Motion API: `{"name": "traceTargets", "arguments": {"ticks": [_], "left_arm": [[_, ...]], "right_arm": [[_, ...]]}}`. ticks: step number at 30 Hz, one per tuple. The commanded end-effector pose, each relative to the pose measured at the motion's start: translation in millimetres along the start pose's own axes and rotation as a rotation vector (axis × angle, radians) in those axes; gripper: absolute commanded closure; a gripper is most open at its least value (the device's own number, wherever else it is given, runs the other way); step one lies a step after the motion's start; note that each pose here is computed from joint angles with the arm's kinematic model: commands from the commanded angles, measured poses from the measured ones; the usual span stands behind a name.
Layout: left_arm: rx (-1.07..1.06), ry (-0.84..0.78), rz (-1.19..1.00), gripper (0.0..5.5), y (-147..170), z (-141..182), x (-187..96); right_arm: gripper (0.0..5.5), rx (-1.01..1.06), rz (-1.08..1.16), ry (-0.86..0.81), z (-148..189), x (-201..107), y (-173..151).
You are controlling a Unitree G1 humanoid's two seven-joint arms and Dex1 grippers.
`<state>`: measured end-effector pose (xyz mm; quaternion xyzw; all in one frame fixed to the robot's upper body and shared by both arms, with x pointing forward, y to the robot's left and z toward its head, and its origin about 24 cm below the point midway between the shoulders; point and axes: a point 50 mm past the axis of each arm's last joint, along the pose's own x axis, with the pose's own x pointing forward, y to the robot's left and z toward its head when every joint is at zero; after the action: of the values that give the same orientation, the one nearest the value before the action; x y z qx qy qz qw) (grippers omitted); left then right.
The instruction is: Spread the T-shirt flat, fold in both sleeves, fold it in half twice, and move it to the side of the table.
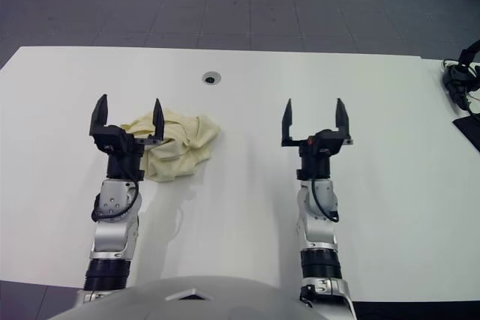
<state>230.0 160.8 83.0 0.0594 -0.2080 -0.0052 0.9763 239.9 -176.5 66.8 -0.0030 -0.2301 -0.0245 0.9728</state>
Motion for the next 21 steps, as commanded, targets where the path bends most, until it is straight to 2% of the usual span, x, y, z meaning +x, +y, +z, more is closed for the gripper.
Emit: {"name": "traceTargets", "arguments": {"ticks": [1,8,11,16,21], "left_arm": [[0.009,-0.009,-0.01,0.13,-0.2,0.4,2.4],[0.012,-0.009,-0.007,0.13,0.7,0.0,2.0],[0.015,-0.013,0.007,0.13,2.1,0.7,2.0],[0.035,-0.035,0.088,0.13,10.7,3.9,5.5],[0.03,-0.04,0.102,0.13,11.4,5.6,8.7]], "right_arm": [[0.1,0.004,-0.009,-0.004,0.2,1.4,0.9],[0.1,0.006,-0.002,-0.005,0.1,1.5,2.0],[0.1,0.017,0.07,0.011,-1.5,-1.0,9.8],[0.1,-0.041,0.305,-0.018,-0.4,-12.2,32.9],[0.1,-0.167,0.707,0.043,-6.7,-33.2,69.7]]}}
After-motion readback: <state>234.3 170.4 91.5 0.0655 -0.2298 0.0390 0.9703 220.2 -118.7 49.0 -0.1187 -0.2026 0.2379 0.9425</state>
